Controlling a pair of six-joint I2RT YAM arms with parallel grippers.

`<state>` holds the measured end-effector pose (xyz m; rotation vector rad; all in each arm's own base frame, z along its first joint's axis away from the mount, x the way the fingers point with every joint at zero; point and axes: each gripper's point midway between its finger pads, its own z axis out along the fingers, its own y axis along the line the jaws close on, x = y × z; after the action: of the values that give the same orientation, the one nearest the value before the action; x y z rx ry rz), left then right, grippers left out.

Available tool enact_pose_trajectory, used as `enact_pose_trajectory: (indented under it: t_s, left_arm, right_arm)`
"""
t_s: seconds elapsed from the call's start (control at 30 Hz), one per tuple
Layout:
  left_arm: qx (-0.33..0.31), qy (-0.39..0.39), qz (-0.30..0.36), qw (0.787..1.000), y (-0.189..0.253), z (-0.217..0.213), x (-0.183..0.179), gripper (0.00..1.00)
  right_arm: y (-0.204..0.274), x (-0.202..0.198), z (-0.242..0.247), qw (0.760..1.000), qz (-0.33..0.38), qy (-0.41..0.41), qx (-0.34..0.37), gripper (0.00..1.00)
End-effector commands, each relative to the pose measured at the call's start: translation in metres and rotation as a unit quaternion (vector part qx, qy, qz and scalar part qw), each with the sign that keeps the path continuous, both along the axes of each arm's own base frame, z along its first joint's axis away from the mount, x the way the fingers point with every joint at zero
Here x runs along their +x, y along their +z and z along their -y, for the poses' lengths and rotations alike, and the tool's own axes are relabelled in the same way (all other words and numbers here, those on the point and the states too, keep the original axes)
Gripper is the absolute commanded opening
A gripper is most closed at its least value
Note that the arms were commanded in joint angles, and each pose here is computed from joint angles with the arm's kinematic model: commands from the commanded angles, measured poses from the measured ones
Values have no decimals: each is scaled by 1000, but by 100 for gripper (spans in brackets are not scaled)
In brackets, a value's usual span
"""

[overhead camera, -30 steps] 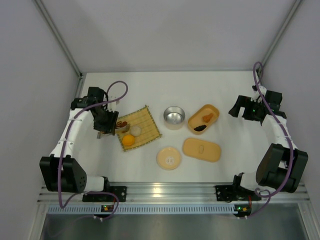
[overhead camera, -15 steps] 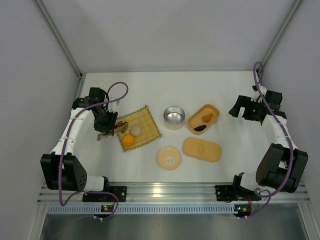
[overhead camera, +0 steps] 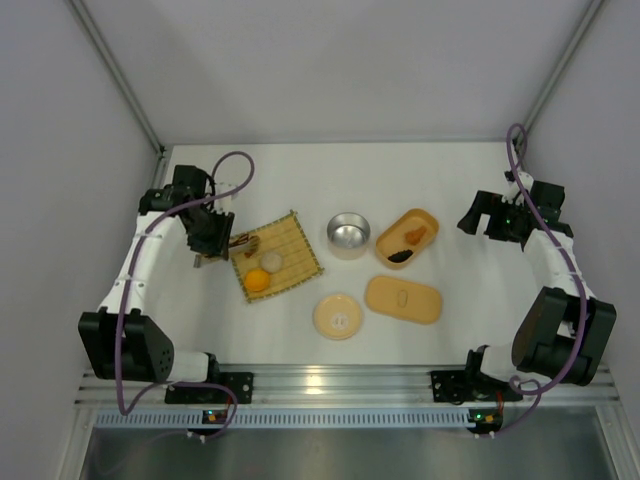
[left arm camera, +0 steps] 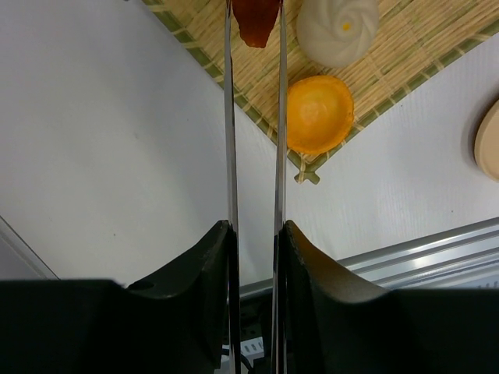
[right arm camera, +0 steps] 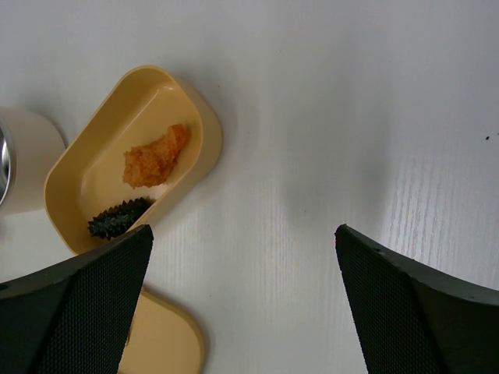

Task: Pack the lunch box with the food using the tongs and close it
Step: Pick up the fake food from the plate, then place the fake food in the packing box.

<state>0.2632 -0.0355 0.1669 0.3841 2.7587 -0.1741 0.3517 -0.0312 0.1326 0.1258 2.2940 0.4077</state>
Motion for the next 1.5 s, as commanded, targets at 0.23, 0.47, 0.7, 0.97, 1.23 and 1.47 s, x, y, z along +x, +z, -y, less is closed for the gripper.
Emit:
enact_pose_trajectory:
  t_s: [0.23, 0.47, 0.7, 0.97, 1.23, 1.47]
  left_arm:
    - [-29, -44, 77, 996, 45, 27, 19, 24]
    - [-15, -139, 135, 981, 69, 86, 19, 24]
    - [-65, -235, 177, 953, 107, 142, 19, 24]
    - [-97, -307, 188, 928, 120, 210, 23, 24]
    - [-86, -339, 179, 920, 107, 284, 32, 24]
    - [-82, -343, 136, 926, 71, 310, 38, 24]
  right_arm:
    - [30, 11, 7, 999, 43, -4, -8, 99]
    - [30, 10, 8, 999, 42, -7, -11, 99]
    - [30, 10, 8, 999, 41, -8, -13, 99]
    - [27, 11, 10, 999, 37, -10, -14, 99]
    - [25, 11, 12, 999, 33, -14, -18, 99]
    - [24, 11, 13, 999, 30, -16, -21, 99]
